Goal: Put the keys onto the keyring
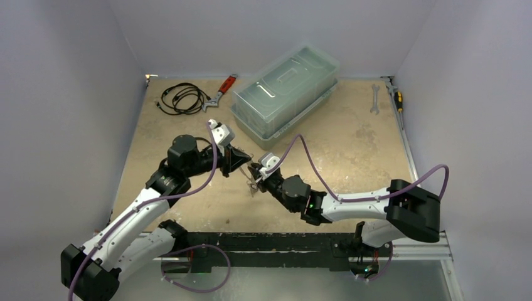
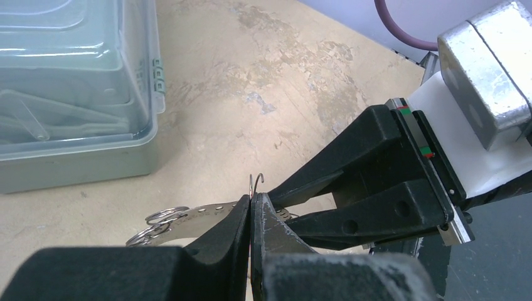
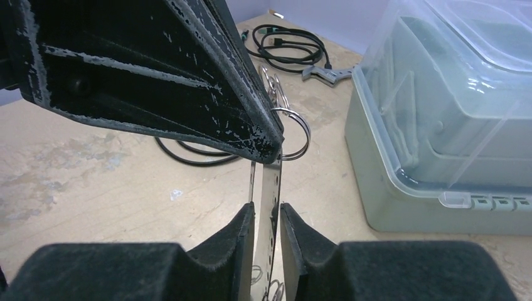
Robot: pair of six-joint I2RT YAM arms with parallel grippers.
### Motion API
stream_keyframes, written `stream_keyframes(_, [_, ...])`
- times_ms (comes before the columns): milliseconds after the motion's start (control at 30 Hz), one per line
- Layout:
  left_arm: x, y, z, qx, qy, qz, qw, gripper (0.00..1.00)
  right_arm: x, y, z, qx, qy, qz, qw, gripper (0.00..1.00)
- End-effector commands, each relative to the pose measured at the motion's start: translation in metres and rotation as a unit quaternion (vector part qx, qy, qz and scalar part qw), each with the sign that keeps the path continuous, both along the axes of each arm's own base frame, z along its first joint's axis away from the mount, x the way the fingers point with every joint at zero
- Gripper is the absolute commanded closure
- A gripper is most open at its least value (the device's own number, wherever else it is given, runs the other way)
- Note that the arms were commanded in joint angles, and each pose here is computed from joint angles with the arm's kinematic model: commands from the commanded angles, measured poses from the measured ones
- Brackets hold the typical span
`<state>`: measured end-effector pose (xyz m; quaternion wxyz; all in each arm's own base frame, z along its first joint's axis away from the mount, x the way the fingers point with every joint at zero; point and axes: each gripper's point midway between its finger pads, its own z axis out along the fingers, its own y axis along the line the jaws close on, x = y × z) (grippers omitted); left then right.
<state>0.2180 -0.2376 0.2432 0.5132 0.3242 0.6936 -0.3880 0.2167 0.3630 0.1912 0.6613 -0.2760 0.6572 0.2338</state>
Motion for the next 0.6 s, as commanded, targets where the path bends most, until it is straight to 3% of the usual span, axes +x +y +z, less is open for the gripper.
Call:
stream_keyframes(0, [0.003, 0.001, 0.029, -0.023, -0.043, 0.005, 0.999, 1.00, -0.003, 0.006, 0.026, 0.036, -0.008, 0.011, 0.999, 0.73])
stream_keyframes(267, [0.007, 0.000, 0.030, -0.019, -0.034, 0.010, 0.999, 1.00, -0.012, 0.007, 0.033, 0.056, 0.000, 0.035, 0.998, 0.47])
stream_keyframes(333, [0.007, 0.000, 0.024, -0.009, -0.012, 0.010, 1.000, 1.00, -0.011, 0.011, 0.032, 0.053, -0.002, 0.036, 0.998, 0.48])
stream_keyframes(567, [0.006, 0.000, 0.018, 0.001, 0.020, 0.014, 1.000, 1.00, -0.003, 0.020, 0.020, 0.037, -0.002, 0.026, 0.999, 0.67])
